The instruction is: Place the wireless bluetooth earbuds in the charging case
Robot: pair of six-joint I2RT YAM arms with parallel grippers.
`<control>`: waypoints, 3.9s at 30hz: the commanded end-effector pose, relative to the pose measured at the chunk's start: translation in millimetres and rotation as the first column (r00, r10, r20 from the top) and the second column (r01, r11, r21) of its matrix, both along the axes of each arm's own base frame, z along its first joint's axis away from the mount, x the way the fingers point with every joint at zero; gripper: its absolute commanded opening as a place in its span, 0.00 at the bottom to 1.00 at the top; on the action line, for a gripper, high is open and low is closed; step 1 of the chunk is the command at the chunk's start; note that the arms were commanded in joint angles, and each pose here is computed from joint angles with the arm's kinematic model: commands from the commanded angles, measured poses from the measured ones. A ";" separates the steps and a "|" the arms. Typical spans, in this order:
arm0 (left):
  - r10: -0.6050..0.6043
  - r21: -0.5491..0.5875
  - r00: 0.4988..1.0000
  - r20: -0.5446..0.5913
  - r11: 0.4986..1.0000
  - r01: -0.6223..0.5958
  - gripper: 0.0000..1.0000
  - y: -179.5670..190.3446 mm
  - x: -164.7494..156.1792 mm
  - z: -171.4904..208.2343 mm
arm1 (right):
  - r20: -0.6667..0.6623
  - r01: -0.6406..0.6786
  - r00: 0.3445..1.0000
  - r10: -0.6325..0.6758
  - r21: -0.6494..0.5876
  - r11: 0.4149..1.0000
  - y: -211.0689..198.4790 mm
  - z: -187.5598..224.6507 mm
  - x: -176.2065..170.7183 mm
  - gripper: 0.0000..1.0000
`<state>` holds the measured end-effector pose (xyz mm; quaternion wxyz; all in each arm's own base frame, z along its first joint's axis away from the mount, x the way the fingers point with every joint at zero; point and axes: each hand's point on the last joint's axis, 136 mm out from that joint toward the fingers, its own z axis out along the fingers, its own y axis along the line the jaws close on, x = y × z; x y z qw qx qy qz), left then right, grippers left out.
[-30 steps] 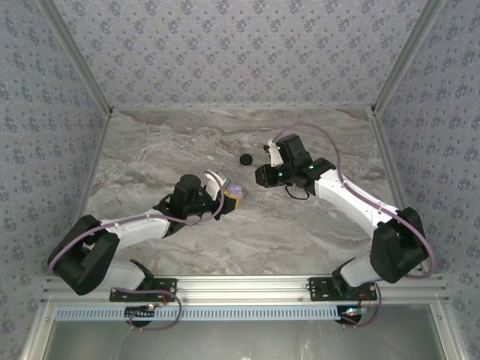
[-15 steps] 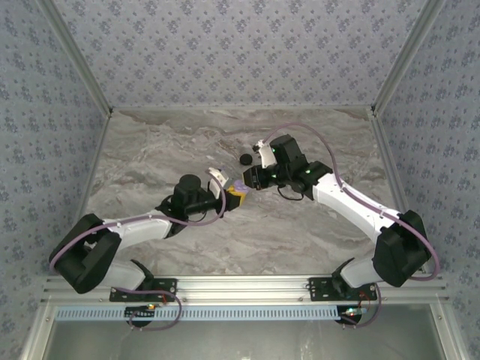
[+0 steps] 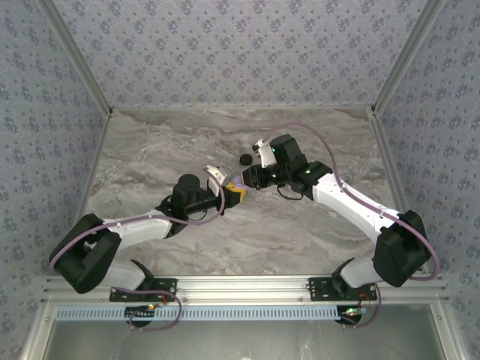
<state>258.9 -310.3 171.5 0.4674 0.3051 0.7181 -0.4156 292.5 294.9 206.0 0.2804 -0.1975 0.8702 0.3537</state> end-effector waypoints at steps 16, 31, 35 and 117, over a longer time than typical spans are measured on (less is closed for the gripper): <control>0.013 -0.062 1.000 -0.016 0.998 -0.014 0.14 -7.9 5.9 20.4 | 0.044 0.017 0.999 -0.016 -0.003 1.000 5.4 5.3 1.5 0.23; 0.015 -0.061 0.999 -0.035 0.998 -0.017 0.14 -8.0 5.7 19.6 | 0.058 0.028 0.998 -0.026 -0.035 0.999 8.7 -0.2 1.9 0.23; 0.030 -0.067 0.999 -0.037 0.997 -0.032 0.14 -6.4 7.1 22.9 | 0.057 0.026 0.998 -0.022 -0.060 0.998 7.3 -6.1 0.1 0.23; 0.017 -0.112 1.000 0.023 0.994 -0.014 0.14 -2.8 -0.2 51.9 | 0.105 0.000 0.994 0.003 -0.024 1.000 10.7 6.3 -18.9 0.23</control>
